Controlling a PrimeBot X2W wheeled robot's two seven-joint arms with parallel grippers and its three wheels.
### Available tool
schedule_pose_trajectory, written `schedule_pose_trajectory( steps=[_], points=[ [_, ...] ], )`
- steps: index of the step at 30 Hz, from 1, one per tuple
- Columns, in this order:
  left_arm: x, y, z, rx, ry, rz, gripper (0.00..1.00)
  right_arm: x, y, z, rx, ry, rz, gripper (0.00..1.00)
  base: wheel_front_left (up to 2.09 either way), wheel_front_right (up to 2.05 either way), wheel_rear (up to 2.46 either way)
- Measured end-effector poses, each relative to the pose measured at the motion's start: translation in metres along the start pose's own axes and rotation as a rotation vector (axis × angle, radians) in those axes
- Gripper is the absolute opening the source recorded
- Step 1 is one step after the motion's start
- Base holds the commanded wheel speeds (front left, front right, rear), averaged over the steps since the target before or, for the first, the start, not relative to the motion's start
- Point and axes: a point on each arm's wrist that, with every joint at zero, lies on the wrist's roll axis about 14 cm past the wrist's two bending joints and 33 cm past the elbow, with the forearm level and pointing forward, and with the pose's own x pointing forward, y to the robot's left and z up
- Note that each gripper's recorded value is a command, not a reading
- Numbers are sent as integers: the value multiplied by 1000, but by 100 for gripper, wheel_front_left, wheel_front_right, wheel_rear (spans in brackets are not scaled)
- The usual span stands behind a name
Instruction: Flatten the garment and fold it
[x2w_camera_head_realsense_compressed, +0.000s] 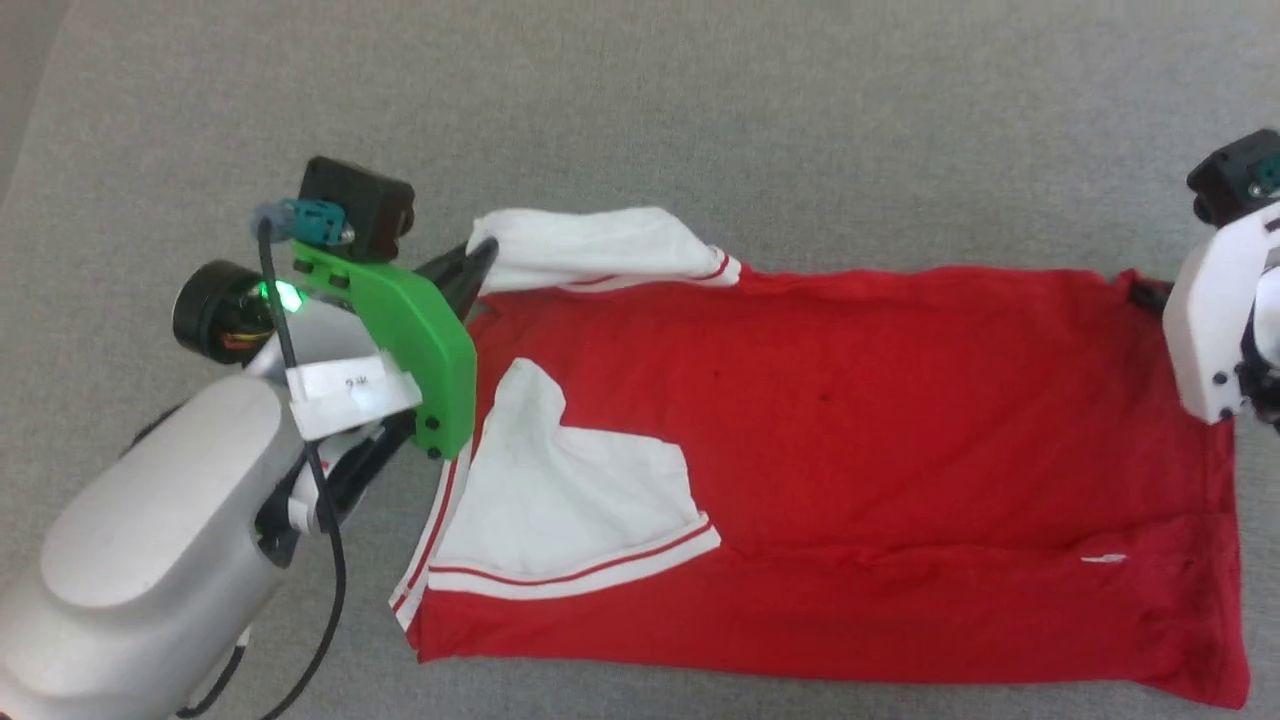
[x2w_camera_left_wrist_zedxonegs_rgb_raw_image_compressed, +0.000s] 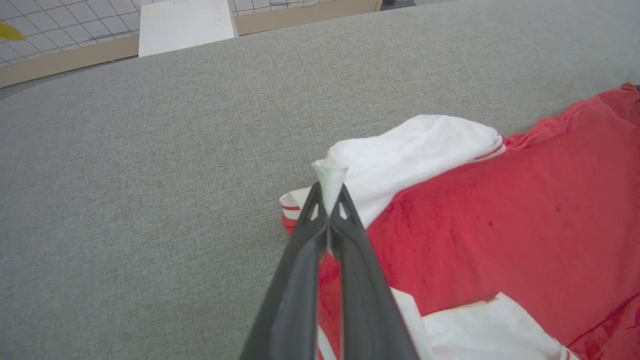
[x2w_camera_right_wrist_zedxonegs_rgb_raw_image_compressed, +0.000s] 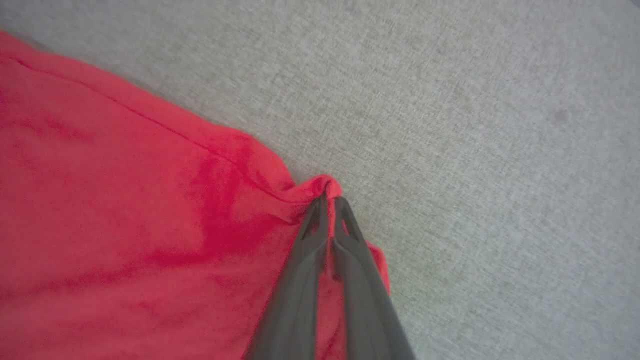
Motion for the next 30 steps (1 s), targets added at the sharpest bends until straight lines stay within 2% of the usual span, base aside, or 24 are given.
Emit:
schedule_pose_trajectory(
  steps=[6,12,17,24,30],
  points=[
    [-24,-8,-2,-34,-15,12,0,-33,0,5,56,-107,-1,0,0,0,0],
    [-56,-14,-14,-82,-10,36,0,-65,2,-13,121,-174,-5,0,0,0,0],
    [-84,-27,-41,-126,54,23,0,-82,14,-50,152,-155,0,0,0,0,0],
    [-108,-42,-84,-132,193,-13,0,-92,29,-94,168,-80,6,0,0,0,0],
    [-111,-41,-115,-145,297,-4,0,-90,38,-110,138,-25,14,0,0,0,0]
  ],
)
